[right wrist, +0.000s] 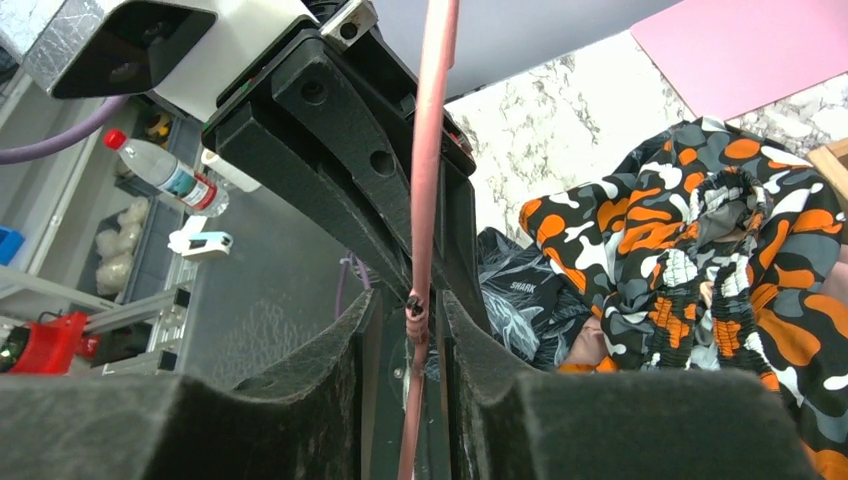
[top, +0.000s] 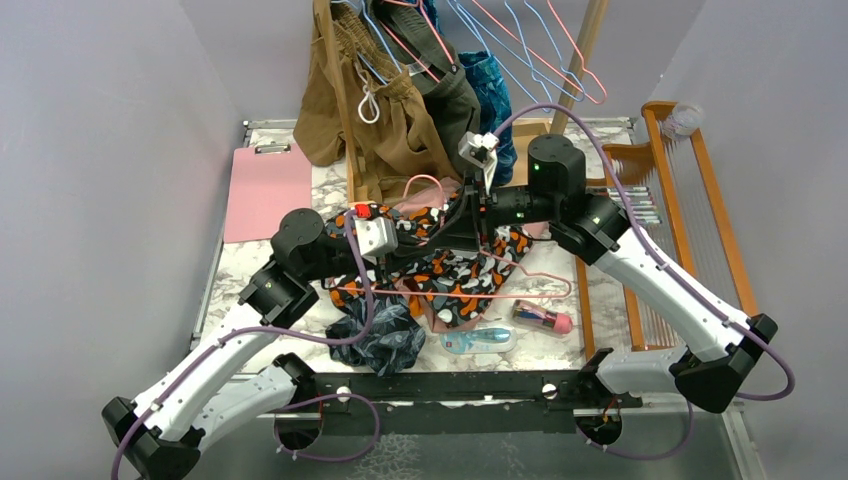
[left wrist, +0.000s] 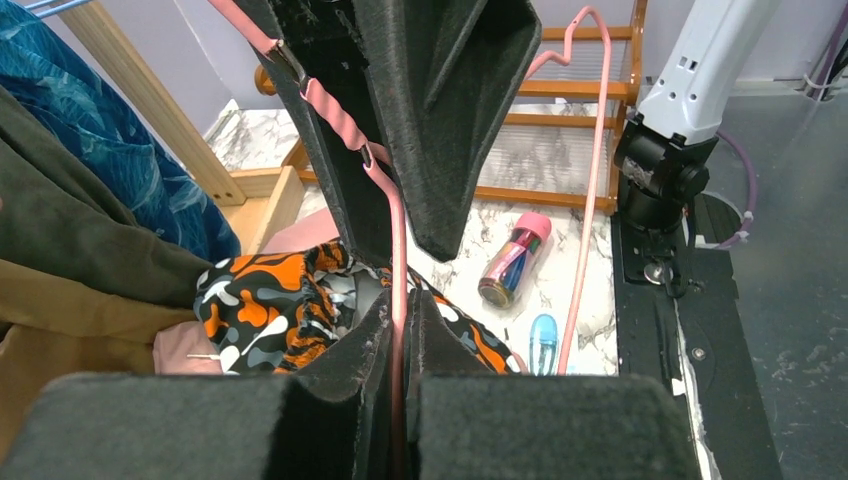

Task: Place the shorts on the hanger
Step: Hang the shorts on the hanger.

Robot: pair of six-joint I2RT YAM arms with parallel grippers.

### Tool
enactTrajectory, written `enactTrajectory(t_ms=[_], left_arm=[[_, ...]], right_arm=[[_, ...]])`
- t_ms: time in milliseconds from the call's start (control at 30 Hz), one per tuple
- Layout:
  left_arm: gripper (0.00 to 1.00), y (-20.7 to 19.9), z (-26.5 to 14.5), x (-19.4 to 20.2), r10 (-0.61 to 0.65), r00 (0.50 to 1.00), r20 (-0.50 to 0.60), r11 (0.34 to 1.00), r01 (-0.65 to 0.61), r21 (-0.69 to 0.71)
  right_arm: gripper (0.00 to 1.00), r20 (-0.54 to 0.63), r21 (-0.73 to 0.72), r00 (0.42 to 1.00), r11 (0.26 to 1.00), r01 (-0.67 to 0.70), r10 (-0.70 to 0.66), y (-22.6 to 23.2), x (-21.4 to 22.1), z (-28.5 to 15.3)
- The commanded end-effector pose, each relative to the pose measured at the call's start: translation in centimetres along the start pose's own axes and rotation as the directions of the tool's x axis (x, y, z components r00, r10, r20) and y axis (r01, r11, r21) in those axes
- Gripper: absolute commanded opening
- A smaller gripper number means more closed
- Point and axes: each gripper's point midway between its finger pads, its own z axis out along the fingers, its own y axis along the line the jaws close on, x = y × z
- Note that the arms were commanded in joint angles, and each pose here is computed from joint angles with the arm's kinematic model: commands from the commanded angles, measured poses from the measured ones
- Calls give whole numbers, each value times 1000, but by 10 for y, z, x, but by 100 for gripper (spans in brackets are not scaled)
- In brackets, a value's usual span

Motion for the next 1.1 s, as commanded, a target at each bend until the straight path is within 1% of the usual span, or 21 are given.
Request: enactTrajectory(t_ms=[0,67,100,133,233,267,300,333,367,400,500,567,667,767,833,933,967,1033,1067], left_arm=[[0,-4,2,-26,38,997,67,999,-40,32],[0,-4,2,-26,38,997,66,999,-40,30],[0,-3,2,-26,38,997,65,999,-39,25],[0,-3,2,-26,39,997,66,999,-40,22],[0,3,1,-27,39,997,63,999,-38,-17],[13,6,0,-25,37,998,59,999,-35,-36],[43,8,-1,-22,32,998,52,998,-30,-56],[65,12,-4,-19,25,999,47,996,-21,-89],[94,16,-6,-16,20,999,42,992,-15,-126],[98,20,-10,-15,18,999,38,987,-11,-161],[99,32,-28,-18,8,999,48,957,6,-290],[99,36,-45,-26,17,997,80,929,14,-370],[99,43,-70,-34,21,992,121,875,41,-483],[99,51,-90,-26,-21,989,149,809,105,-579],[99,57,-96,-11,-82,985,148,761,158,-629],[99,66,-95,22,-207,973,100,696,218,-684],[99,72,-96,34,-257,963,86,655,239,-717],[99,85,-98,60,-369,927,69,548,277,-790],[99,91,-98,71,-412,910,50,499,271,-823]], right_arm=[[23,25,-14,1000,1000,0,0,1,-3,5],[14,25,-19,1000,1000,-1,1,1,-3,6],[6,22,-22,1000,1000,-2,2,1,-2,6],[2,18,-22,1000,1000,-5,5,1,0,6],[1,21,-1,1000,1000,11,-11,-1,3,4],[1,29,19,999,1000,23,-23,-3,2,1],[1,39,44,998,998,40,-41,-4,1,-2],[1,52,74,997,995,60,-64,-5,-1,-7],[1,67,118,994,990,76,-84,-8,-4,-12],[1,86,171,990,981,96,-111,-10,-7,-20],[1,123,383,976,916,119,-178,-28,-12,-49],[1,147,483,962,865,135,-232,-30,-14,-73],[1,153,566,947,810,151,-283,-28,-9,-99],[1,133,559,926,798,223,-353,-12,-1,-114],[1,149,562,916,794,231,-372,-5,4,-123],[1,147,588,917,778,220,-370,-7,14,-131],[1,140,599,920,771,216,-366,-9,17,-133],[1,133,612,923,762,210,-361,-14,24,-134],[1,131,613,921,761,215,-367,-15,25,-134]])
